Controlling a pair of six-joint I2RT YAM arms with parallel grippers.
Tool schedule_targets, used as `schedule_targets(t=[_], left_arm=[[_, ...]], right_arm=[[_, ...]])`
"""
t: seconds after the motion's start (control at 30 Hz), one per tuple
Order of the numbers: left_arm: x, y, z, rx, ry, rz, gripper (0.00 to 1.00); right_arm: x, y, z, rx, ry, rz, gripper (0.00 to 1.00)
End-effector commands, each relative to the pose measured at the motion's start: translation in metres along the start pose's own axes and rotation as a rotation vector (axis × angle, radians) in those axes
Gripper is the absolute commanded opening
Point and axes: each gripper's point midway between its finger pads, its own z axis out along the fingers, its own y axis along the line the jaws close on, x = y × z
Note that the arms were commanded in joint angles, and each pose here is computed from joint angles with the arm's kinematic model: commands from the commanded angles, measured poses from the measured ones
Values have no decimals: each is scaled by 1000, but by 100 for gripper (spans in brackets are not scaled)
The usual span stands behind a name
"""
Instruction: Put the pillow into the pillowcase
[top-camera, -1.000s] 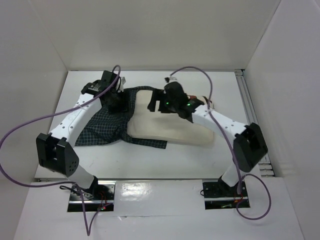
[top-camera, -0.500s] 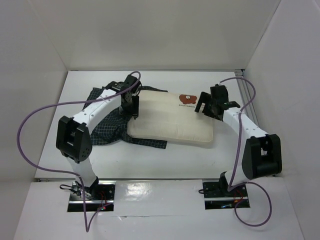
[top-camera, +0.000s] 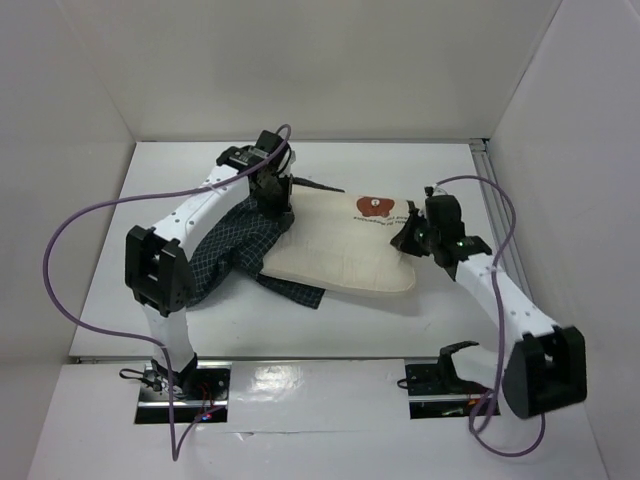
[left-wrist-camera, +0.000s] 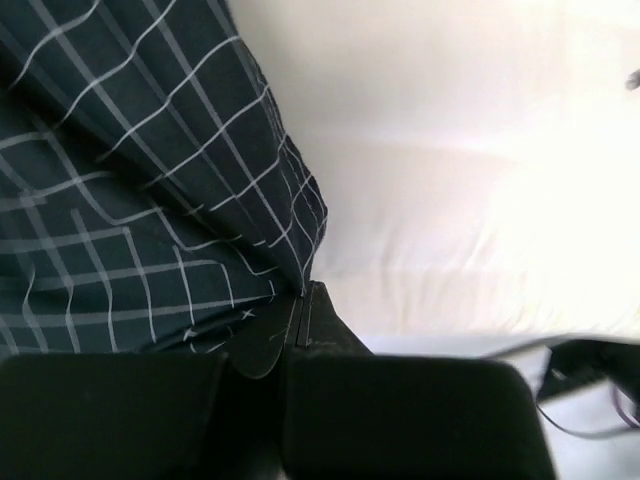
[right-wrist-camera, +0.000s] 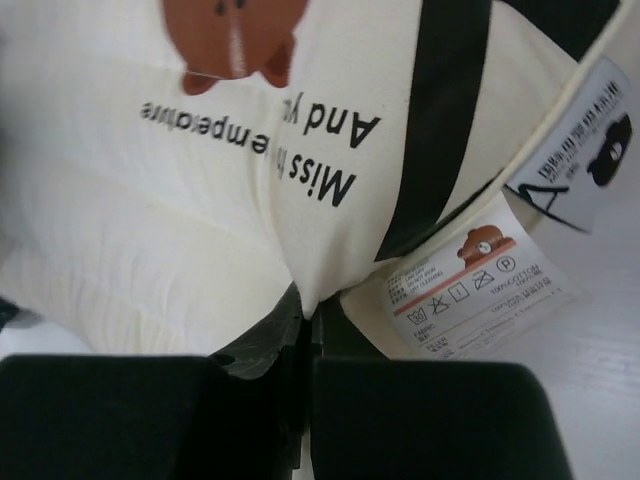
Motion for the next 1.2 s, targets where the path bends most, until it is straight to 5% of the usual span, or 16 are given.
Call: schedule_targets(t=[0.0, 0.1, 0.17, 0.3, 0.33, 0.47, 0.53, 0.63, 0.67, 0.77, 1.17], left_arm=[[-9, -58, -27, 280, -16, 64, 0], [-15, -54, -31, 252, -49, 65, 0], [-17, -26, -22, 94, -62, 48, 1], [-18, -1, -15, -53, -54, 19, 19], [-20, 0, -19, -65, -60, 19, 54], [-35, 5, -51, -98, -171, 18, 90], [-43, 4, -65, -100, -220, 5, 90], [-51, 7, -62, -130, -235, 2, 87], [-57, 10, -60, -155, -251, -11, 85], [-62, 10, -49, -219, -258, -19, 82], [-109, 49, 0, -637, -391, -4, 77]], right_arm=[[-8, 63, -56, -224, -82, -20, 0], [10, 64, -77, -216, -77, -17, 0], [33, 52, -77, -176, -29, 2, 0], [71, 46, -75, -196, 41, 11, 0], [75, 44, -73, -189, 51, 21, 0], [89, 37, -67, -150, 75, -12, 0], [91, 32, -63, -123, 91, -44, 22], [84, 24, -62, -63, 89, -75, 81], [84, 21, -62, -37, 97, -75, 86], [69, 16, -64, 32, 56, -78, 95], [35, 16, -59, -2, 10, 32, 100]])
